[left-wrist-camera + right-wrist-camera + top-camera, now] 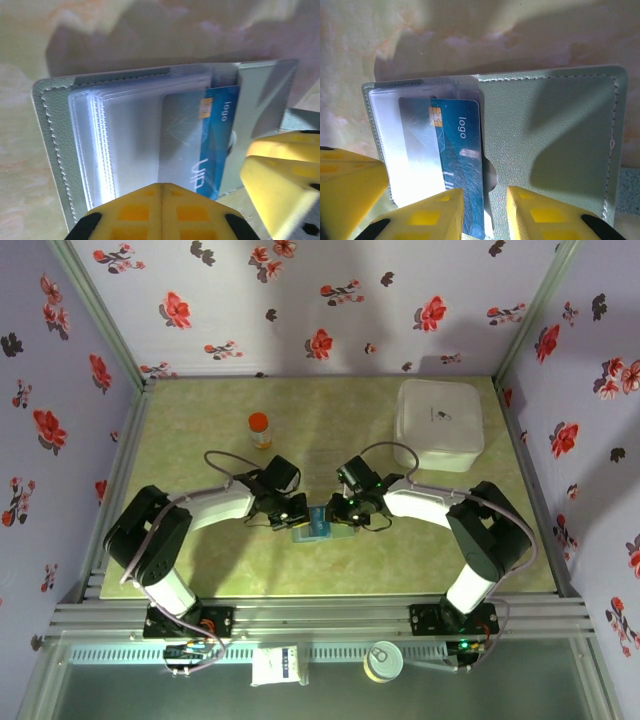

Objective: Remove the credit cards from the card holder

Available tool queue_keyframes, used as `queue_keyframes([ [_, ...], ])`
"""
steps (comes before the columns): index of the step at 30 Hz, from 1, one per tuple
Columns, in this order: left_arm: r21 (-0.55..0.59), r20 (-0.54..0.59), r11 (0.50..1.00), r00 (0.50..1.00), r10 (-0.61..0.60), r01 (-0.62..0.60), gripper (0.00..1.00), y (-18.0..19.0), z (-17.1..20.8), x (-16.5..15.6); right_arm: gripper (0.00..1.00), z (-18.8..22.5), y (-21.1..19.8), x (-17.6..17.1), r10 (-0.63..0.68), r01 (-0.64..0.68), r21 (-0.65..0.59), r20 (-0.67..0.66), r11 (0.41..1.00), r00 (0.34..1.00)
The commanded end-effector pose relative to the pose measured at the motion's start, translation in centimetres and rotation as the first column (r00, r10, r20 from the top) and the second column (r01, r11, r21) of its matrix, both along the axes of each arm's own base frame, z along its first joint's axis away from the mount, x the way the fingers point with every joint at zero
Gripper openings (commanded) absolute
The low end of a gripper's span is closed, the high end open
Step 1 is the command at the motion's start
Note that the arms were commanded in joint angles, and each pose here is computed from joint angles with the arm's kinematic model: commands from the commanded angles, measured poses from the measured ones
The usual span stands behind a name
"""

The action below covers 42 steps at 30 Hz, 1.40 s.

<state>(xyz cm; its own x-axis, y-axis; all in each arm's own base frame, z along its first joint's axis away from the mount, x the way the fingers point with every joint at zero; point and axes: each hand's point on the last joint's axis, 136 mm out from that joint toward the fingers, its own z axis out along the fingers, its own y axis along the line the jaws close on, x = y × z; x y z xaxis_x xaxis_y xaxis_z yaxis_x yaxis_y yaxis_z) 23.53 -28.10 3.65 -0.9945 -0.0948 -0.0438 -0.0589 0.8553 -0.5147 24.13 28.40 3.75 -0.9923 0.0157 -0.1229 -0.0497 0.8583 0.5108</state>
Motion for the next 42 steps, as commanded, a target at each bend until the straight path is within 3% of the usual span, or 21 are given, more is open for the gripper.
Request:
queue_keyframes([
  [1, 0.036, -0.008, 0.999, 1.0, -0.007, 0.007, 0.03, 0.5, -0.8, -0.3, 0.29, 0.0, -0.5, 0.1, -0.037, 0.037, 0.007, -0.01, 0.999, 0.999],
  [6, 0.081, -0.014, 0.997, 1.0, -0.011, 0.012, 0.02, 1.2, -1.8, -0.5, 0.3, 0.2, -0.4, 0.1, -0.047, 0.047, 0.019, -0.009, 0.999, 0.999],
  [13, 0.094, 0.009, 0.996, 1.0, -0.006, 0.005, 0.02, 1.8, -1.1, 0.4, 0.39, 0.4, 0.1, 0.5, -0.069, 0.069, 0.082, -0.004, 0.994, 0.998],
  [20, 0.099, 0.006, 0.995, 1.0, -0.009, 0.008, 0.02, 2.0, -1.1, 0.4, 0.35, 0.3, 1.2, 0.6, -0.04, 0.04, 0.148, -0.002, 0.988, 0.999],
  [32, 0.102, 0.007, 0.995, 1.0, -0.002, 0.001, 0.02, 2.5, -1.1, 0.9, 0.29, -1.0, 1.4, 0.4, -0.002, 0.006, 0.134, -0.031, 0.991, 1.0],
  [42, 0.103, -0.012, 0.995, 1.0, -0.008, 0.009, 0.01, 2.6, -1.5, 0.6, 0.26, -1.1, 2.5, 0.4, 0.012, -0.003, 0.192, -0.046, 0.981, 0.999],
])
